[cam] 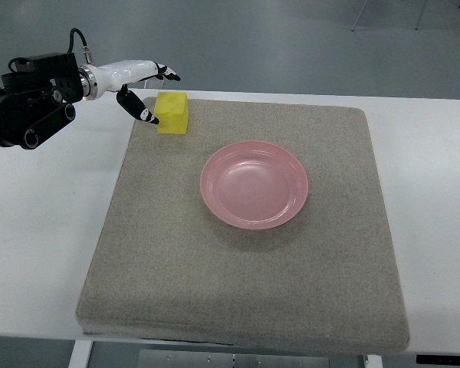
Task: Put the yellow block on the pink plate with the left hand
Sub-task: 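Lower the left hand around the yellow cube and close the fingers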
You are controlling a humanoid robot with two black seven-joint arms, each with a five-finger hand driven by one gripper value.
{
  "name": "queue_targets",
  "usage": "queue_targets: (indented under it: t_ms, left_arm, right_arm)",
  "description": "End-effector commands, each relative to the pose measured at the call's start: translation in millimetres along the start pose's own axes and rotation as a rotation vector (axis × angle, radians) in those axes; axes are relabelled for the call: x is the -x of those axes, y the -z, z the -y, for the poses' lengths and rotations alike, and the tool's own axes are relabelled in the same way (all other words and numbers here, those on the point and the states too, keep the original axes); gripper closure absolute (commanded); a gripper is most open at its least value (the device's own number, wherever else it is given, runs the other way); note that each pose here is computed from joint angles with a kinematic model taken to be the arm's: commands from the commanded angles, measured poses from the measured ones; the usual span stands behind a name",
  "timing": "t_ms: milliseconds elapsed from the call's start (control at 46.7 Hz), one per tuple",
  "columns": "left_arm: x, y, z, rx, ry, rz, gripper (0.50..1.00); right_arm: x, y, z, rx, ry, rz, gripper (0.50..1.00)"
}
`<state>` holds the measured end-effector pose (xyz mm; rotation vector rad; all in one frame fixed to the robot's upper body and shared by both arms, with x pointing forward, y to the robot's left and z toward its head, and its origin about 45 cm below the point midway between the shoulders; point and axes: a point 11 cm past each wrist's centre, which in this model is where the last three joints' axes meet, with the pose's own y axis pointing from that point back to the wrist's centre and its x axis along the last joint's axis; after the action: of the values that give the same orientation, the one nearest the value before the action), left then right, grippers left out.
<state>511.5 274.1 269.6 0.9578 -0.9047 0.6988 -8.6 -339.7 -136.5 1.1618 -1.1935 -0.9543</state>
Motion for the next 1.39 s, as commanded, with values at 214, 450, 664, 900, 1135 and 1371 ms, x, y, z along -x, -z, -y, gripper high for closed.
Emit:
queue_targets:
  t_ms: [214,450,664,900,1135,1371]
  left_arm:
    - [6,5,0,-0.013,-0.001,-0.008,0.598]
    - [20,4,4,-0.01,0.017,-0.021,0.598]
    - [27,2,6,-0.006,0.025,-0.033,0.6]
    - [27,2,6,-0.005,0.023,-0.039,0.6]
    - [28,-3,9,0.006,0.021,-0.048,0.604]
    - [33,-3,9,0.006,0.031,-0.046,0.709]
  right_arm:
    - [0,-1,0,0.001,0.0,0.0,0.576]
    - [0,-1,0,0.001,0.0,0.001,0.576]
    - [0,-1,0,0.001,0.0,0.001,0.576]
    - [0,-1,0,0.001,0.0,0.001,0.576]
    - [0,-1,0,0.001,0.0,0.001,0.576]
    - [0,-1,0,0.001,0.0,0.0,0.576]
